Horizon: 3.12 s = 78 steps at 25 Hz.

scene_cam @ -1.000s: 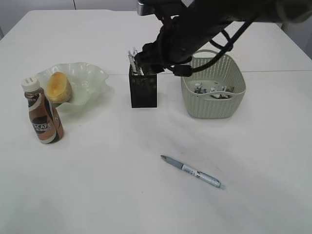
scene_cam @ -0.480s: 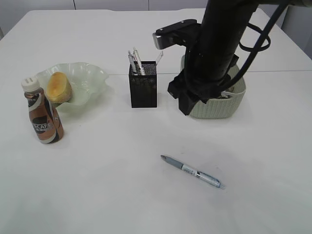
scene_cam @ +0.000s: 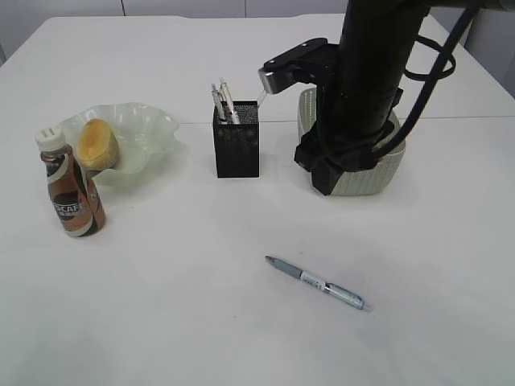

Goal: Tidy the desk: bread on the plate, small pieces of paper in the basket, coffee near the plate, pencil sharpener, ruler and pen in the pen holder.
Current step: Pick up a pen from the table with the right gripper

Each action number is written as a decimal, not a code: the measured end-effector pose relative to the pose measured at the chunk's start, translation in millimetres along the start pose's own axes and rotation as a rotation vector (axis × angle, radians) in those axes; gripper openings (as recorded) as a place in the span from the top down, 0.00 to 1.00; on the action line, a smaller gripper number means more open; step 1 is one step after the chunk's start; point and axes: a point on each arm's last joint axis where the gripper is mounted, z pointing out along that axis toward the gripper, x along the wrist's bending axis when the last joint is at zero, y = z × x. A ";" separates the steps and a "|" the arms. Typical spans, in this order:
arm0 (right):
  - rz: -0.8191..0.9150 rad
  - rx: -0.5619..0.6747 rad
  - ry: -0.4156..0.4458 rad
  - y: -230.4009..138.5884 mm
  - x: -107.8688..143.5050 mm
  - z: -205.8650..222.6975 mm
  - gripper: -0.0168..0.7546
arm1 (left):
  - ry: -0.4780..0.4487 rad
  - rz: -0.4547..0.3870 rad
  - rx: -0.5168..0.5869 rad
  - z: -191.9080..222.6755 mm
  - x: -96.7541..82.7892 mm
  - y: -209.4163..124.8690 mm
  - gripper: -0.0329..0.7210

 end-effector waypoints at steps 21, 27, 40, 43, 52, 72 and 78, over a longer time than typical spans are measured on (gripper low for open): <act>-0.085 -0.001 0.004 0.1 0.4 0.0 0.44 | -0.034 0.010 0.006 0.0 -3.1 -0.6 0.54; -0.084 0.053 0.021 -9.0 3.2 12.5 0.44 | -0.034 0.012 0.006 0.0 -3.1 -0.6 0.54; -0.008 0.018 0.005 -14.2 3.8 -4.5 0.44 | -0.042 0.010 0.007 0.0 -3.8 -0.7 0.54; 0.041 0.019 0.005 -14.2 3.8 -4.5 0.44 | -0.042 0.010 0.007 0.0 -3.8 -0.7 0.54; 0.062 0.019 0.005 -14.2 3.8 -4.5 0.44 | -0.042 0.010 0.007 0.0 -3.8 -0.7 0.53; 0.065 0.019 0.005 -14.2 3.8 -4.5 0.44 | -0.042 0.010 0.007 0.0 -3.8 -0.7 0.53; 0.065 0.019 0.005 -14.3 3.8 -4.4 0.44 | -0.042 0.010 0.007 0.0 -3.8 -0.7 0.53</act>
